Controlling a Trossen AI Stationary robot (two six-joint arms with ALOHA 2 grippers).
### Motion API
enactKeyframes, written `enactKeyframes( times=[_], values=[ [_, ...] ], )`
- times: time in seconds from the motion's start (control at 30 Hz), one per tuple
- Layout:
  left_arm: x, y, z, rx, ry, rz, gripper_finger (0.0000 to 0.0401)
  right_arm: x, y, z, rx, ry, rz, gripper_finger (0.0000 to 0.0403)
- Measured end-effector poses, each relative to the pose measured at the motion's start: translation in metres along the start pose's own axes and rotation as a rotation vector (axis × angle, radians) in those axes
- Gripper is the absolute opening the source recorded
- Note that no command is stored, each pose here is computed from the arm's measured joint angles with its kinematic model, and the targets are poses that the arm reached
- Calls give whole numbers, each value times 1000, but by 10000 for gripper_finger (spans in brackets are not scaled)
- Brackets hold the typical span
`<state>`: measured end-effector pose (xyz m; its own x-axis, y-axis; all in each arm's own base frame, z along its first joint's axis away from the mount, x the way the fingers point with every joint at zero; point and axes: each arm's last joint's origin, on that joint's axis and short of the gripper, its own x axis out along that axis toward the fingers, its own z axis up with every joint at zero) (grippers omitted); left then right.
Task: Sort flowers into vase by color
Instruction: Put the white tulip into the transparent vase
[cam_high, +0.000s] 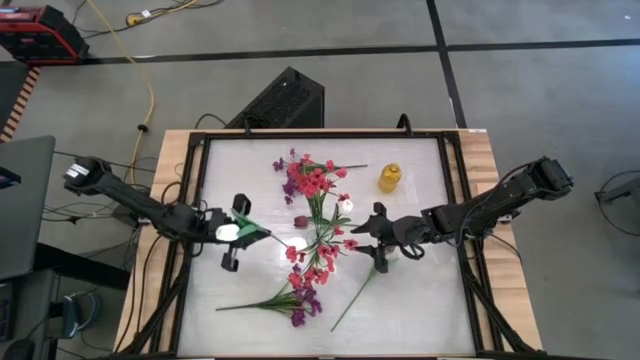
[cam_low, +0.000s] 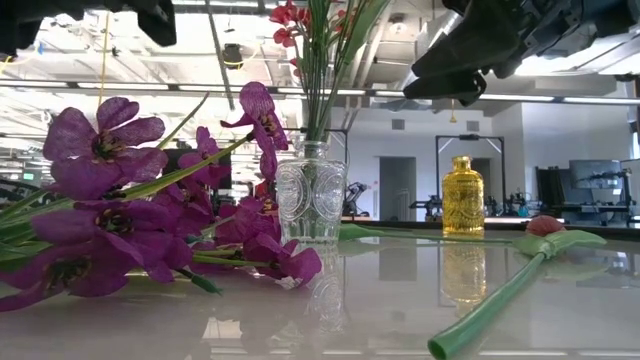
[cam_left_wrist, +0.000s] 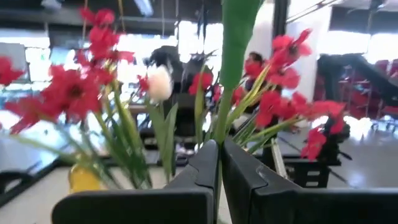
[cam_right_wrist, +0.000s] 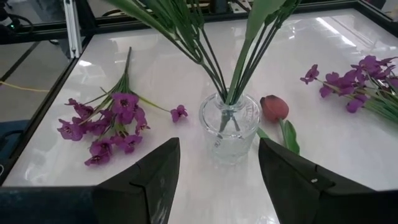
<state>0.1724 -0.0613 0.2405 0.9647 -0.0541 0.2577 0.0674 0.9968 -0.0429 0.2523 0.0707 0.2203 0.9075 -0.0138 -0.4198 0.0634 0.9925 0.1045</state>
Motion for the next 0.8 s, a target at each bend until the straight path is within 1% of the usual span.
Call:
enactKeyframes(
  times=[0.13,0.3,0.47,0.6,0.7,0.8],
  values=[
    [2,-1,4,45,-74,5,0,0,0,0,0,-1,-1,244],
    [8,4,-1,102,-75,64,0,0,0,2,6,-18,0,244],
    [20,19,-13,59,-71,140,0,0,1,4,12,-38,5,244],
    [25,28,-15,20,-126,124,0,0,1,4,13,-42,6,244],
    [27,32,-20,-15,-105,107,0,0,1,4,13,-41,7,244],
    [28,32,-24,-18,-90,107,0,0,1,4,12,-42,7,244]
  ],
)
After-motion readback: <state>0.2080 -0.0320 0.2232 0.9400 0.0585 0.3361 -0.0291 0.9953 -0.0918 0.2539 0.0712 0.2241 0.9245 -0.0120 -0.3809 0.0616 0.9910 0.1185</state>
